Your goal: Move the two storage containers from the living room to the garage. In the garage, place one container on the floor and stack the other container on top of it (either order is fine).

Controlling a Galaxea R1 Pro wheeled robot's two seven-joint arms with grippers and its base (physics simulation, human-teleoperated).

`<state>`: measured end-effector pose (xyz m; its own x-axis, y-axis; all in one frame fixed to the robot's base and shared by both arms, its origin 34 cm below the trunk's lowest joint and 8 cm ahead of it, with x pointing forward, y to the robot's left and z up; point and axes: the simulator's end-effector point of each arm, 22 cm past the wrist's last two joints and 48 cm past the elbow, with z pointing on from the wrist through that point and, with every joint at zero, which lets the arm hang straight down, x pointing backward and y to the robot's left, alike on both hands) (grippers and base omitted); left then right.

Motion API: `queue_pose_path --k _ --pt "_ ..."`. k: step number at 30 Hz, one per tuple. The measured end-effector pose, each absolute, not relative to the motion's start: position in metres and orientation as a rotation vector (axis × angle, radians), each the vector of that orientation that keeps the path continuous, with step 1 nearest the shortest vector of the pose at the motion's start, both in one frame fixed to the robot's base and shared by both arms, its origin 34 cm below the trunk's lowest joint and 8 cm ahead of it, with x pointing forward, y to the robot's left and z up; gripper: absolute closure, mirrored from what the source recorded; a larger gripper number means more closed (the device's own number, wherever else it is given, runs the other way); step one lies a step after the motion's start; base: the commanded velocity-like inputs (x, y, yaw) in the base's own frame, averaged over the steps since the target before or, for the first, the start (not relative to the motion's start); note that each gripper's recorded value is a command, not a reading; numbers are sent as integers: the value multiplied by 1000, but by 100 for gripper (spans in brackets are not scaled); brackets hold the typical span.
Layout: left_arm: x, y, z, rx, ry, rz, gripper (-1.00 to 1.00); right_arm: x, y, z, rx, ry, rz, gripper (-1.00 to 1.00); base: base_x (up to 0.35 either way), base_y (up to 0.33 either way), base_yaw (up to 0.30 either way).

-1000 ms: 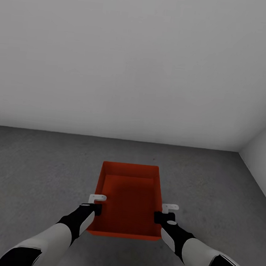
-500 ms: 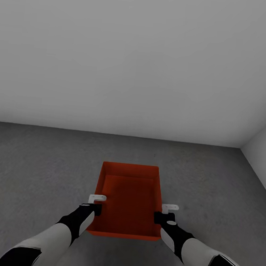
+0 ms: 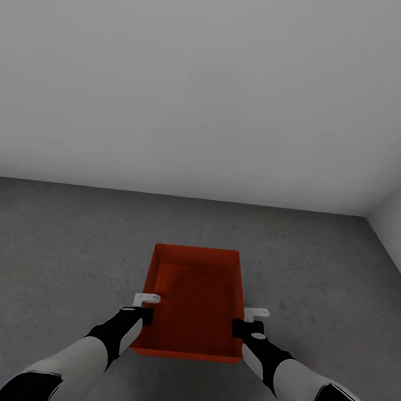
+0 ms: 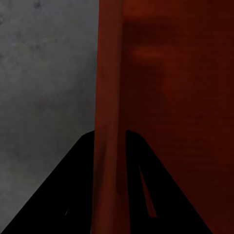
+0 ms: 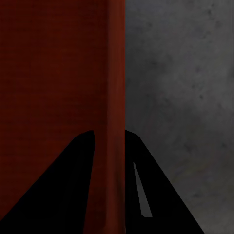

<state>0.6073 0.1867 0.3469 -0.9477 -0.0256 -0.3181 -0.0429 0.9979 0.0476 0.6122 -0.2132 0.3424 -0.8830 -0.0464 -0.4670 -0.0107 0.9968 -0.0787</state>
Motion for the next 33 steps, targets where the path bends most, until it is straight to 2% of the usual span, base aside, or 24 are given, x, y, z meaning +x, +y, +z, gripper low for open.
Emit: queue_pose_path --k 33 --pt "597 185 327 -52 2840 78 100 603 -215 323 -45 2674 -101 100 0 0 0"
